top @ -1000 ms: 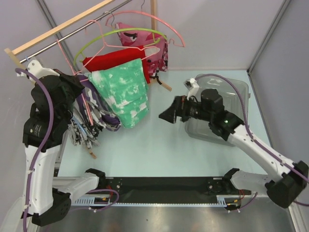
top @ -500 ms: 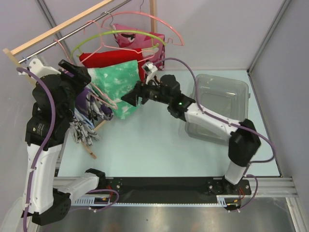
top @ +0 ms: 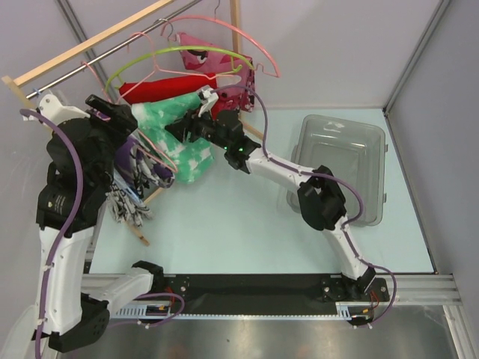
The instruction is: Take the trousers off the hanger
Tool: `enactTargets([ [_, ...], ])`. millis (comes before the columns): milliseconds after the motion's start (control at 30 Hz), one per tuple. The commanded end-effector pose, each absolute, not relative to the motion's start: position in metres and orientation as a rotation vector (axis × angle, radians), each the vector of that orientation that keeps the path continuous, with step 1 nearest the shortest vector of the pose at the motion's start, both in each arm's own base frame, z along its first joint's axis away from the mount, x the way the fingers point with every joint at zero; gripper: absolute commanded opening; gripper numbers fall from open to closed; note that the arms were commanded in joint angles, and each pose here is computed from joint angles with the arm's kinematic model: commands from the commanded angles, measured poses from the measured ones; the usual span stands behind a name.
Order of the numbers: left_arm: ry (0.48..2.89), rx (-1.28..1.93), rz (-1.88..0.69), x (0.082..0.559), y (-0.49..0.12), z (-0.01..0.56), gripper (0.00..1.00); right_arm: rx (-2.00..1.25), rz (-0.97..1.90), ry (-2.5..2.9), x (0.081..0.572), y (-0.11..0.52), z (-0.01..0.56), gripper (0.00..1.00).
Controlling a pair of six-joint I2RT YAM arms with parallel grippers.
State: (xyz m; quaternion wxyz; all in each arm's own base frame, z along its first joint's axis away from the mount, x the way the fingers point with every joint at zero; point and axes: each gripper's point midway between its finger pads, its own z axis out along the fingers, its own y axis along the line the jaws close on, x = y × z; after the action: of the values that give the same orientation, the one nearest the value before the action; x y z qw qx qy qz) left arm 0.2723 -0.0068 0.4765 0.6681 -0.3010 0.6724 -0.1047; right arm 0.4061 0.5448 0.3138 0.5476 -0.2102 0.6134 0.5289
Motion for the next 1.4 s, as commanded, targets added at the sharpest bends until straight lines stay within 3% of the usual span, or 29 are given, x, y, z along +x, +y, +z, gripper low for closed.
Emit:
enactTargets([
  [0,1.428,-0.776,-0.217,0.263,0.010,0.491,0.78,-0.300,1.104,1.338,0.451,0.537,0.347,0.54],
  [233,1.356,-0.803,-0.181,0.248,0.025,0.501,0.79,-0.140,0.925,1.401,0.528,0.494,0.316,0.56],
  [367,1.410,-0.773,-0.173,0.260,0.017,0.488,0.86,-0.151,0.956,1.395,0.542,0.484,0.318,0.57],
  [467,1.481,-0.742,-0.198,0.275,0.003,0.477,0.92,-0.220,1.018,1.388,0.532,0.490,0.328,0.60],
  [867,1.579,-0.876,-0.410,0.316,-0.027,0.461,0.93,-0.373,1.070,1.554,0.449,0.484,0.344,0.72],
  [1000,1.575,-0.978,-0.436,0.324,-0.023,0.448,0.87,-0.374,1.076,1.586,0.428,0.471,0.354,0.73],
  [1100,1.549,-1.016,-0.416,0.323,-0.015,0.440,0.73,-0.400,1.068,1.630,0.409,0.463,0.357,0.73],
  [1200,1.508,-1.019,-0.430,0.321,-0.011,0.441,0.53,-0.428,1.065,1.651,0.386,0.451,0.363,0.75],
  [1233,1.501,-1.016,-0.438,0.320,-0.011,0.442,0.41,-0.434,1.068,1.658,0.380,0.448,0.363,0.75],
  [1367,1.479,-1.010,-0.429,0.314,-0.007,0.445,0.37,-0.437,1.083,1.656,0.355,0.428,0.373,0.76],
])
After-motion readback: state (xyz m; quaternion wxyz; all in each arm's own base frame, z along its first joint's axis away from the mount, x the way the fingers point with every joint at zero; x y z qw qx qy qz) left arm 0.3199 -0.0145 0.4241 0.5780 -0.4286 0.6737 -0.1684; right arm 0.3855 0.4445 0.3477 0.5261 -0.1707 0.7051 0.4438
